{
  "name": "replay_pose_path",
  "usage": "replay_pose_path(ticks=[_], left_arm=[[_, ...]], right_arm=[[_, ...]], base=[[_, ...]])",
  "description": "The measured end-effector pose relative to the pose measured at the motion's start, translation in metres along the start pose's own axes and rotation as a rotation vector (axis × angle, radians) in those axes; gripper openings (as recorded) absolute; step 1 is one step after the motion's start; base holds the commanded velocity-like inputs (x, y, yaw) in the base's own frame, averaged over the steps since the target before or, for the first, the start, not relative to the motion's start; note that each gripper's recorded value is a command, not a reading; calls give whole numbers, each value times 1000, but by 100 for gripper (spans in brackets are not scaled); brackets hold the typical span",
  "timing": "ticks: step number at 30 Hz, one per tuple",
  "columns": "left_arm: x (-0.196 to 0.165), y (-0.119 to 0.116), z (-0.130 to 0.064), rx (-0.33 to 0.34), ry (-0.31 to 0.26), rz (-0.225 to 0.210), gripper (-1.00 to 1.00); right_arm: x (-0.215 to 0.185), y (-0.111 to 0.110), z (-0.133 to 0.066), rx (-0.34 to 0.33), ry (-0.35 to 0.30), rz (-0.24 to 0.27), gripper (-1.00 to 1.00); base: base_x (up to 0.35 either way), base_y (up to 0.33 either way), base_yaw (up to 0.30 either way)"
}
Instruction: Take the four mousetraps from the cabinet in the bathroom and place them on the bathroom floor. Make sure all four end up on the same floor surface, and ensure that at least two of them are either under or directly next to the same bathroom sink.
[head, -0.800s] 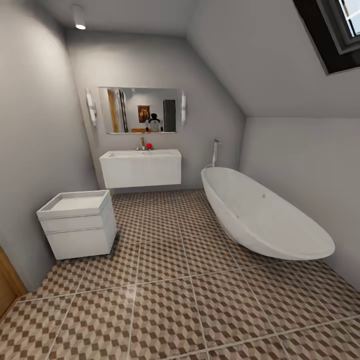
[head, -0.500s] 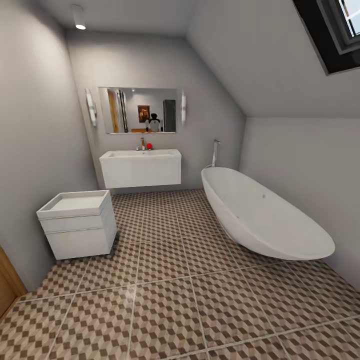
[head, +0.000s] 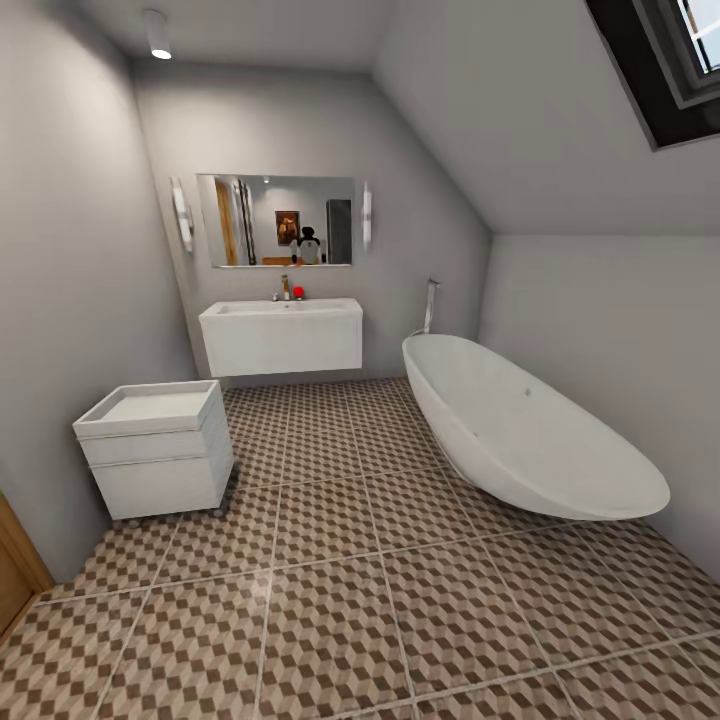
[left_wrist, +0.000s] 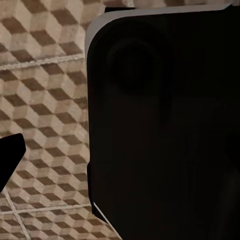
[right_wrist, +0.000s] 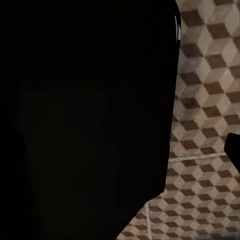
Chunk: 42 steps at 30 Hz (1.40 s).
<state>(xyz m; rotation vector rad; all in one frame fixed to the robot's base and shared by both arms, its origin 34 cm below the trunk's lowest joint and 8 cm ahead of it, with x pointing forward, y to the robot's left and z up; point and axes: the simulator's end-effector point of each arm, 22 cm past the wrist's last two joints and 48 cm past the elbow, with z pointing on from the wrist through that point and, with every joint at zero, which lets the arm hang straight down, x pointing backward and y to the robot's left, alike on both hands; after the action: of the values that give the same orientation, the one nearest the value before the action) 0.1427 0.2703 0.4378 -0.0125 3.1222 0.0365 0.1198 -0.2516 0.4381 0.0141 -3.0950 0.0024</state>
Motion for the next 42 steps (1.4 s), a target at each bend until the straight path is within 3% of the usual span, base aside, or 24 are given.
replay_pose_path(ticks=[42], left_arm=[[-3,-5,0,5,-8,0,100]], right_arm=[[0,-4,0,7,-2,-5,100]], base=[[0,0,10]])
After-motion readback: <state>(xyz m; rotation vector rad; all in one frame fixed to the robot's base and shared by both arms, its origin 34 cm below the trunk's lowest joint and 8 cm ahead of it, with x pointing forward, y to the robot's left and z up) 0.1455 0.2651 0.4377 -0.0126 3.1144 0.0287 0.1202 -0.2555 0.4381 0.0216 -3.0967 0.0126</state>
